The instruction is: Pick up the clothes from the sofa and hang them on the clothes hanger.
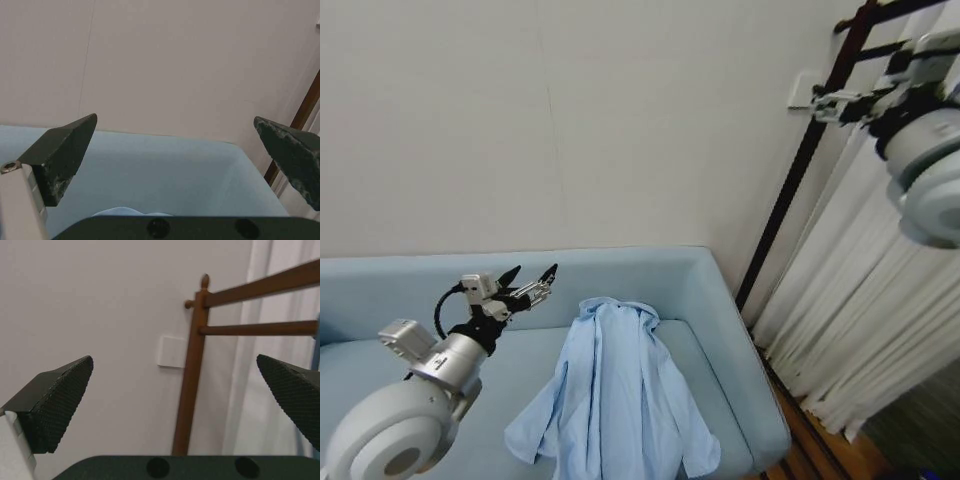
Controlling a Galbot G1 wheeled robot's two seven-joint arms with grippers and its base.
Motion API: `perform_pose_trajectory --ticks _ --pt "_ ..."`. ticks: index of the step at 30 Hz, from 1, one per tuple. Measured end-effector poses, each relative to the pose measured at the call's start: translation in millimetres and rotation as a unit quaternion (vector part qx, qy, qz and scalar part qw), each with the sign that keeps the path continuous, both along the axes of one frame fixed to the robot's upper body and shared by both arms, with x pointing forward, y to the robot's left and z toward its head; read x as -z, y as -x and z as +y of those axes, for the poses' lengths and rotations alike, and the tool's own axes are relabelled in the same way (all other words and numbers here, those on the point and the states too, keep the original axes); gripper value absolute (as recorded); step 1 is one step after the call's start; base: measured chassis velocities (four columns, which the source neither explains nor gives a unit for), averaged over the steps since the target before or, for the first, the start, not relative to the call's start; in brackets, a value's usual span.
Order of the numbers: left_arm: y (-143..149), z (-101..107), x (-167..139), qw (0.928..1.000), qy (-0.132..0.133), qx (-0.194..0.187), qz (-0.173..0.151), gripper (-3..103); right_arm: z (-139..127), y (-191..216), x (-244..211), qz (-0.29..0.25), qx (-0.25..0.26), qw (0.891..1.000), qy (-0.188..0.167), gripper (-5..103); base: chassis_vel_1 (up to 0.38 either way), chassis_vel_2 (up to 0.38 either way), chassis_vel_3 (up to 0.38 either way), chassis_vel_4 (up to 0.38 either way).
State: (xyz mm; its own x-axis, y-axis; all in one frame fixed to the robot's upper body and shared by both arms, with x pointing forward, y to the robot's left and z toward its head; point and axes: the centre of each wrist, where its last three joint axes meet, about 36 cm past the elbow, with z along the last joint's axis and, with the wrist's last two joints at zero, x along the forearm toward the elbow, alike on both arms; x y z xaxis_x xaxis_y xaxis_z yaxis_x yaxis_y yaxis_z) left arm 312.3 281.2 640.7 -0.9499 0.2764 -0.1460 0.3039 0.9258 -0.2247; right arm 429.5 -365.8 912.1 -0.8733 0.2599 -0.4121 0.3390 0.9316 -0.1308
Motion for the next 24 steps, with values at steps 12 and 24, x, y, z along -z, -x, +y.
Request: perform_pose_trajectory --ticks 12,24 --pt "-9 3 7 1.0 0.001 0.001 0.0 100 -59 -43 -57 0.055 0.081 0.993 -0.063 100 0.0 0.0 0.0 0.0" --pt "-9 1 14 0.9999 0.016 0.006 -0.004 100 -64 -42 -84 0.101 0.115 0.983 -0.103 100 0.0 0.0 0.0 0.0"
